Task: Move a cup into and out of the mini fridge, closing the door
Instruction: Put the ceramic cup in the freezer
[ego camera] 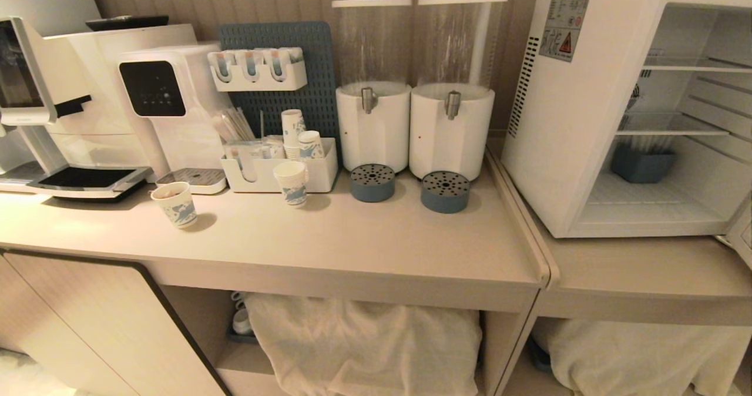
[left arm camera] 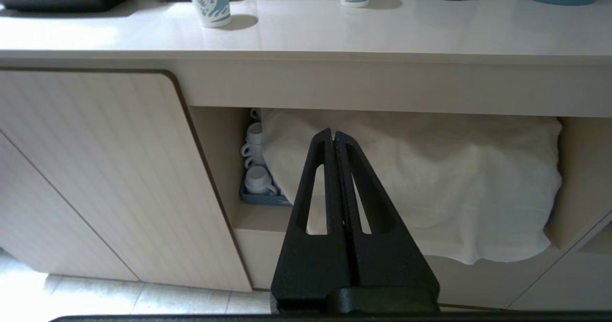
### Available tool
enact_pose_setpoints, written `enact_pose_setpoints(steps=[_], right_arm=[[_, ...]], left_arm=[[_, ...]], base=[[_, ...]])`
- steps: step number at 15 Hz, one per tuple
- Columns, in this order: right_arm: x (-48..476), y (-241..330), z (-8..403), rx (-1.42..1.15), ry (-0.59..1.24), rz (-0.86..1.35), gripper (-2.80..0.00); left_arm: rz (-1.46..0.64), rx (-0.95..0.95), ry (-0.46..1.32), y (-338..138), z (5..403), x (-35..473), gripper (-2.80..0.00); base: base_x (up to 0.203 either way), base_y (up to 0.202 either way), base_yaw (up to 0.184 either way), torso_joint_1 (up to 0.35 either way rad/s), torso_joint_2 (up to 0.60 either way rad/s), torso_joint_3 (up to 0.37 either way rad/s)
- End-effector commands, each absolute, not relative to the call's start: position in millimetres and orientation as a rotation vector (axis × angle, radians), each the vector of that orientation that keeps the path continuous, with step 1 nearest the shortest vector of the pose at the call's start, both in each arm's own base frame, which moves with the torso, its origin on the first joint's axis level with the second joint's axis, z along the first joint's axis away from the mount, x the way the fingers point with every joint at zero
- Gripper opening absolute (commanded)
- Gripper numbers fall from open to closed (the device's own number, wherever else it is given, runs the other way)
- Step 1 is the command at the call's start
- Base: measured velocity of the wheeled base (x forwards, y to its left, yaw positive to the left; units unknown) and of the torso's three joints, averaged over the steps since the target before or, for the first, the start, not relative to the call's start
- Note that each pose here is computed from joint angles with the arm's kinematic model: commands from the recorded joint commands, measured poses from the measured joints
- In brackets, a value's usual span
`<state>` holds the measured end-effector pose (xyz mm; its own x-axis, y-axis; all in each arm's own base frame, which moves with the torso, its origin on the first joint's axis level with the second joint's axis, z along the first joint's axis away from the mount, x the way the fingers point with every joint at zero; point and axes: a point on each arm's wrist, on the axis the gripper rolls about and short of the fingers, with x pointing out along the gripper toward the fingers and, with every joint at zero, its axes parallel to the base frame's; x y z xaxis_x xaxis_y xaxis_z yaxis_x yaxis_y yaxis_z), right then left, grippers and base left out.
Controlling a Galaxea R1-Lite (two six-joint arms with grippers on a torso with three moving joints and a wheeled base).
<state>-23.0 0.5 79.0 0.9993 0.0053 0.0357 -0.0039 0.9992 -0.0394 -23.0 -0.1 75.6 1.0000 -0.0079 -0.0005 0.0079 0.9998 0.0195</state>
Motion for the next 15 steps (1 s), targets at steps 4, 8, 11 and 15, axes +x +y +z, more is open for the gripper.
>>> enact_pose_setpoints(steps=[4,8,11,15], right_arm=[[-21.6,0.5,74.6,-0.039,-0.020,0.006,-2.80],[-21.6,0.5,74.6,-0.039,-0.020,0.006,-2.80],[-21.7,0.5,74.8,-0.040,-0.020,0.006,-2.80],[-21.8,0.5,74.6,-0.040,-0.015,0.006,-2.80]], left_arm=[[-0.008,0.023,0.001,-0.1,75.6,-22.9,-2.80],[-0.008,0.026,0.001,-0.1,75.6,-22.9,-2.80],[-0.008,0.014,0.001,-0.1,75.6,-22.9,-2.80],[-0.008,0.014,0.001,-0.1,75.6,-22.9,-2.80]], base=[[0.000,0.000,0.000,0.000,0.00,0.000],[0.113,0.000,0.001,0.002,0.00,0.000],[0.184,0.000,0.001,0.004,0.00,0.003],[0.025,0.000,0.000,0.002,0.00,0.001]])
